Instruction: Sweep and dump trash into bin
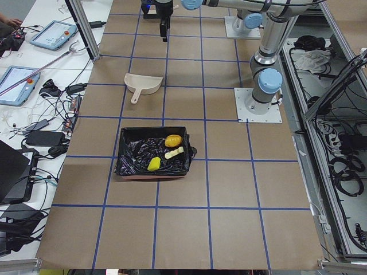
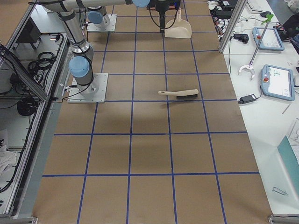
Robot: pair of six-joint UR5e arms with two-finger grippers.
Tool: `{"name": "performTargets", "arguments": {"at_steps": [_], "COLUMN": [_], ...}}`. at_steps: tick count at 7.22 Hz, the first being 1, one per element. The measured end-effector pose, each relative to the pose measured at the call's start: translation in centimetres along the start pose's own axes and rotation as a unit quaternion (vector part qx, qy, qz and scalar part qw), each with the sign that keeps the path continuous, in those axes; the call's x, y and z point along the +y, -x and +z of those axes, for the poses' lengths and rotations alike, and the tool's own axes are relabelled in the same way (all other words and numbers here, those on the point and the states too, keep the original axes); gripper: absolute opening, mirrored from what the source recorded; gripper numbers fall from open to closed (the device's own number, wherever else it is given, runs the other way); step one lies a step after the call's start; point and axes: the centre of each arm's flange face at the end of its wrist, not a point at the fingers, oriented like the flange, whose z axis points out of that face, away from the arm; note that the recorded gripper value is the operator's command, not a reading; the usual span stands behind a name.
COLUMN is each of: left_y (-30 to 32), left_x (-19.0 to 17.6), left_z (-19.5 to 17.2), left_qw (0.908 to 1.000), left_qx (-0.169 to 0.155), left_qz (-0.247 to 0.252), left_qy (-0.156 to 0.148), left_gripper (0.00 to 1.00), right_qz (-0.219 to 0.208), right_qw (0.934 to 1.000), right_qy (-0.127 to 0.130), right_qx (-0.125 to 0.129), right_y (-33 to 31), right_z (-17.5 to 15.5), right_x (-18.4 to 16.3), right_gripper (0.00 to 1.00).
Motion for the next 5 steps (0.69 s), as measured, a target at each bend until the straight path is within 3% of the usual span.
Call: {"name": "performTargets", "arguments": {"at_steps": [5], "left_y": [-1.5], "left_x": [2.1], "left_z": [0.8], "left_qw": [0.9996], "left_qx": [-0.026], "left_qz": [-0.014], "left_qy": [0.004], "left_gripper": [1.0], "right_qz": [0.0], "right_qw": [1.0], "right_qy": [-0.001], "right_qx": [-0.001], "right_y": [0.0], "right_z": [0.0], "right_x": [0.0], "right_gripper": [1.0]}}
